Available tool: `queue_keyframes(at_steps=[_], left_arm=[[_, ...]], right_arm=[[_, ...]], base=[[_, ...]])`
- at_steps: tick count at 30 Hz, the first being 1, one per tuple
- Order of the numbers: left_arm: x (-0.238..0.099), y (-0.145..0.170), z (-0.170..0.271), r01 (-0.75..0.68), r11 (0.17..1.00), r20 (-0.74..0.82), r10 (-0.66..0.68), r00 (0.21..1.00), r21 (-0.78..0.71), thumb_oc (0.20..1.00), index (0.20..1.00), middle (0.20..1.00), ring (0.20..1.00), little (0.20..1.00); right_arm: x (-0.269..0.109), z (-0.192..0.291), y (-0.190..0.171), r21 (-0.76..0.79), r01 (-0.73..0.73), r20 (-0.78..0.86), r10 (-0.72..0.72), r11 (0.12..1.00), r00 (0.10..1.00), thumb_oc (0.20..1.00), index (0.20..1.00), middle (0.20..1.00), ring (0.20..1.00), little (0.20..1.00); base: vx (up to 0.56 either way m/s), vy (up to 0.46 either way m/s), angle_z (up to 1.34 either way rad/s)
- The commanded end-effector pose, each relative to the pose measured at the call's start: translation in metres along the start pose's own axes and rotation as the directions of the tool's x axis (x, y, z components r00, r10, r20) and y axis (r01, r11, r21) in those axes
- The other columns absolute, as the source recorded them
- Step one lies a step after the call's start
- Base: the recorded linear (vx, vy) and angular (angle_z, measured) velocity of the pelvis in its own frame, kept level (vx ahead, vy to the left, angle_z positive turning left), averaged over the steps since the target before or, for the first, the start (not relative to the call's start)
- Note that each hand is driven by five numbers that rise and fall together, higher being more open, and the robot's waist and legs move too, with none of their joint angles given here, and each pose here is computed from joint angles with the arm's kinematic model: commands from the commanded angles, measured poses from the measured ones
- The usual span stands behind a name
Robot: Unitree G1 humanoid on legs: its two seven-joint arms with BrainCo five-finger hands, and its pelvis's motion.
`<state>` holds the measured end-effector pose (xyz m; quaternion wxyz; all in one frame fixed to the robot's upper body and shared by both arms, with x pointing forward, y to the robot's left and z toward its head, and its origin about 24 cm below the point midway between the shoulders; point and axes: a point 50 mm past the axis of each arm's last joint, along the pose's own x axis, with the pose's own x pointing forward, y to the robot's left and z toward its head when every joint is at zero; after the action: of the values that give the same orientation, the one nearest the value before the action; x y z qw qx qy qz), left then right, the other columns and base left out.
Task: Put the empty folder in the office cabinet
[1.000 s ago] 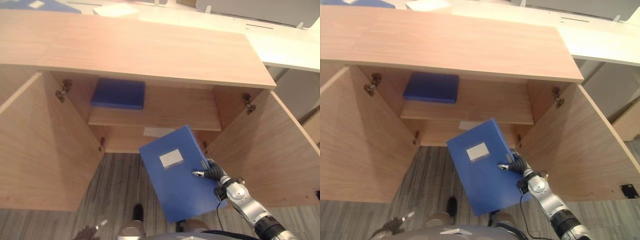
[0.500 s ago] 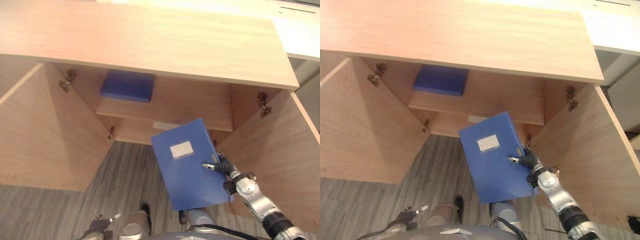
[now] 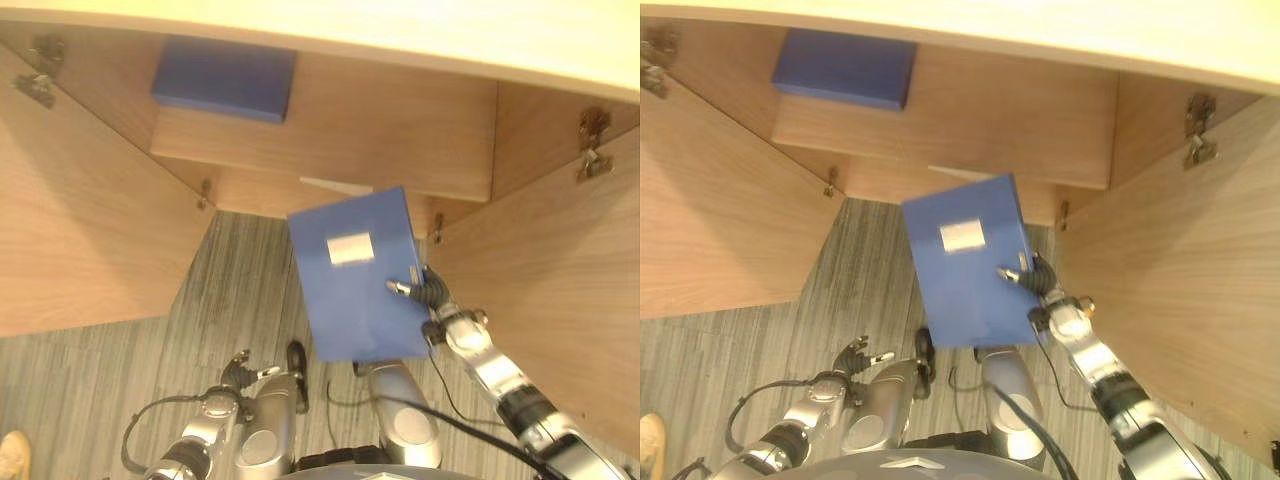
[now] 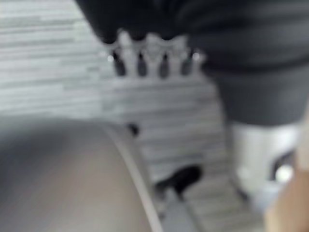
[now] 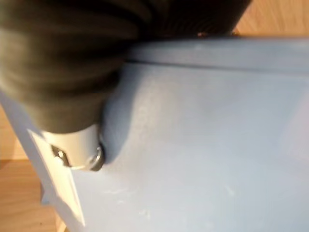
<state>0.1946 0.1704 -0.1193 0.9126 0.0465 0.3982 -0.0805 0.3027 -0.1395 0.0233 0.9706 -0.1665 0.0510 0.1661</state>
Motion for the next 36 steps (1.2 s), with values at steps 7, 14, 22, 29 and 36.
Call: queue_keyframes(at_steps=[7,14,22,29,36], left_arm=[[-0.005,-0.001,-0.021,-0.017,1.000,-0.056,0.017,0.998,0.014,1.000,1.000,1.000,1.000,1.000],[-0.004,-0.007,-0.022,0.004,0.999,-0.077,-0.001,0.997,0.033,1.000,1.000,1.000,1.000,1.000],[-0.004,-0.015,-0.021,0.050,0.998,-0.077,-0.047,0.996,0.033,1.000,1.000,1.000,1.000,1.000],[-0.007,-0.023,-0.029,0.085,0.996,-0.084,-0.082,0.993,0.030,1.000,1.000,1.000,1.000,1.000],[-0.009,-0.022,-0.032,0.089,0.996,-0.097,-0.089,0.991,-0.004,1.000,1.000,1.000,1.000,1.000]], right_arm=[[0.040,0.086,-0.034,0.141,0.253,0.193,-0.278,0.957,0.941,0.200,0.200,0.200,0.200,0.200],[0.045,0.109,-0.100,0.400,0.499,0.097,-0.577,0.769,0.811,0.200,0.200,0.200,0.200,0.200],[0.024,0.128,-0.183,0.807,0.560,-0.206,-0.796,0.190,0.568,0.200,0.200,0.200,0.200,0.200],[0.015,0.125,-0.197,0.886,0.432,-0.390,-0.769,-0.166,0.506,0.200,0.200,0.200,0.200,0.200],[0.009,0.149,-0.207,0.893,0.416,-0.356,-0.834,-0.171,0.423,0.200,0.200,0.200,0.200,0.200]], base=[[0.05,-0.047,0.08],[0.07,-0.060,0.11],[0.06,-0.052,0.10],[0.06,-0.049,0.07],[0.07,-0.035,0.03]])
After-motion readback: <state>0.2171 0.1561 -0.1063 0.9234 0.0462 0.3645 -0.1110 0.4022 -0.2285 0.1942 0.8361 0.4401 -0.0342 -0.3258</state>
